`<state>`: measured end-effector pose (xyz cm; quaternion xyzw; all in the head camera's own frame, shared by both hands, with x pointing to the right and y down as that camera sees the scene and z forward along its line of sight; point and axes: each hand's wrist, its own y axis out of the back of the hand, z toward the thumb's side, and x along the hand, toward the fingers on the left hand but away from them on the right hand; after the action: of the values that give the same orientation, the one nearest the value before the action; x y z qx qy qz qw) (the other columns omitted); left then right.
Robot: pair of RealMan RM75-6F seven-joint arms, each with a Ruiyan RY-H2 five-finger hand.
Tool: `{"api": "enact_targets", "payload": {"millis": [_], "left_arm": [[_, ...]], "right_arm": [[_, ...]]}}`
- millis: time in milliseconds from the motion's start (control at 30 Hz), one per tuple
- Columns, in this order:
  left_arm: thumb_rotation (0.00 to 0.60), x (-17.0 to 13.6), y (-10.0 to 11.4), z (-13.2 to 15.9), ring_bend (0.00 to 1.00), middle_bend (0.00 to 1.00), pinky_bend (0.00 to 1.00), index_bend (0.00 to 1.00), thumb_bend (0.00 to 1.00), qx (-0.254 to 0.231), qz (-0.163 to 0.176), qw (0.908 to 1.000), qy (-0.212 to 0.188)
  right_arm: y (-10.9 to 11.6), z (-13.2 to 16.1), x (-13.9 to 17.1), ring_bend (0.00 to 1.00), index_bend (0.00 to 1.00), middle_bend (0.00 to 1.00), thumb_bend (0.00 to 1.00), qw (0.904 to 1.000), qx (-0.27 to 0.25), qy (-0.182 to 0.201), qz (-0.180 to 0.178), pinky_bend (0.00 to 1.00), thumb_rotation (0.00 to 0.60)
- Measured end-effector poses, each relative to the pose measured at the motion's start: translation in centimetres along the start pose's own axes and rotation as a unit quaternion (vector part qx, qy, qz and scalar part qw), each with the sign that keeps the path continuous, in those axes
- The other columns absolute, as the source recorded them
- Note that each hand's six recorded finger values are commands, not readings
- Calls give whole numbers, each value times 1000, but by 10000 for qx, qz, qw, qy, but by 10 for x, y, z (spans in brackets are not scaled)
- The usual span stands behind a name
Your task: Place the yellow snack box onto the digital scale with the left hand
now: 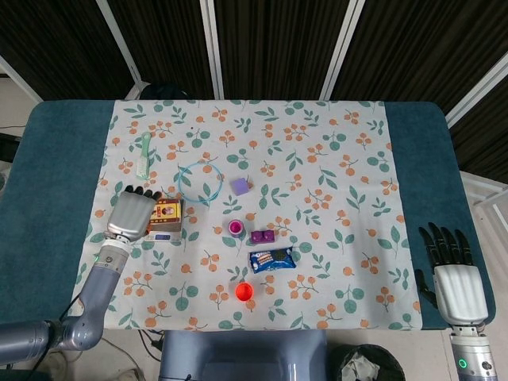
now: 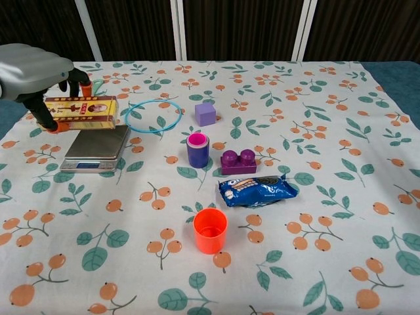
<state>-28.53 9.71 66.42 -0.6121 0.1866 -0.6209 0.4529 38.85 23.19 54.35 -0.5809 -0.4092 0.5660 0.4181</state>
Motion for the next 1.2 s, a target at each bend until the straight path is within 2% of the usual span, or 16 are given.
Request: {"api": "enact_targets", "payload": {"millis": [167, 333, 500, 767, 867, 1000, 1100, 1200], "left_arm": [[600, 12, -12, -5, 284, 489, 296, 389, 345, 60, -112, 9999, -12], [600, 20, -19, 6, 273, 469, 295, 369, 341, 83, -174, 9997, -155], [600, 23, -21, 16, 256, 440, 293, 361, 335, 107, -181, 9994, -260], [600, 27, -27, 20, 244, 427, 286, 351, 328, 414, -229, 9987, -195], [600, 27, -28, 22, 206, 371, 259, 333, 265, 492, -246, 9983, -185], [600, 27, -31, 21, 111, 228, 187, 265, 141, 571, -319, 9977, -174], [600, 26, -32, 19, 51, 144, 144, 212, 129, 666, -387, 9969, -132], [600, 26, -31, 14, 19, 105, 125, 170, 123, 776, -452, 9959, -48]], "right_arm": [[-1, -1, 0, 58, 34, 67, 513, 10000, 22, -10, 23, 14, 600], [0, -2, 0, 58, 34, 67, 514, 10000, 12, -29, 5, 14, 600], [0, -2, 0, 57, 34, 67, 513, 10000, 11, -20, 8, 14, 600], [1, -4, 0, 58, 34, 67, 513, 10000, 1, -38, -13, 14, 600], [1, -4, 0, 58, 34, 67, 513, 10000, 2, -38, -7, 14, 600], [1, -4, 0, 58, 34, 67, 513, 10000, 11, -31, 3, 14, 600], [1, -3, 0, 58, 34, 67, 513, 10000, 8, -34, -12, 14, 600], [1, -3, 0, 58, 34, 67, 514, 10000, 10, -33, -8, 14, 600]]}}
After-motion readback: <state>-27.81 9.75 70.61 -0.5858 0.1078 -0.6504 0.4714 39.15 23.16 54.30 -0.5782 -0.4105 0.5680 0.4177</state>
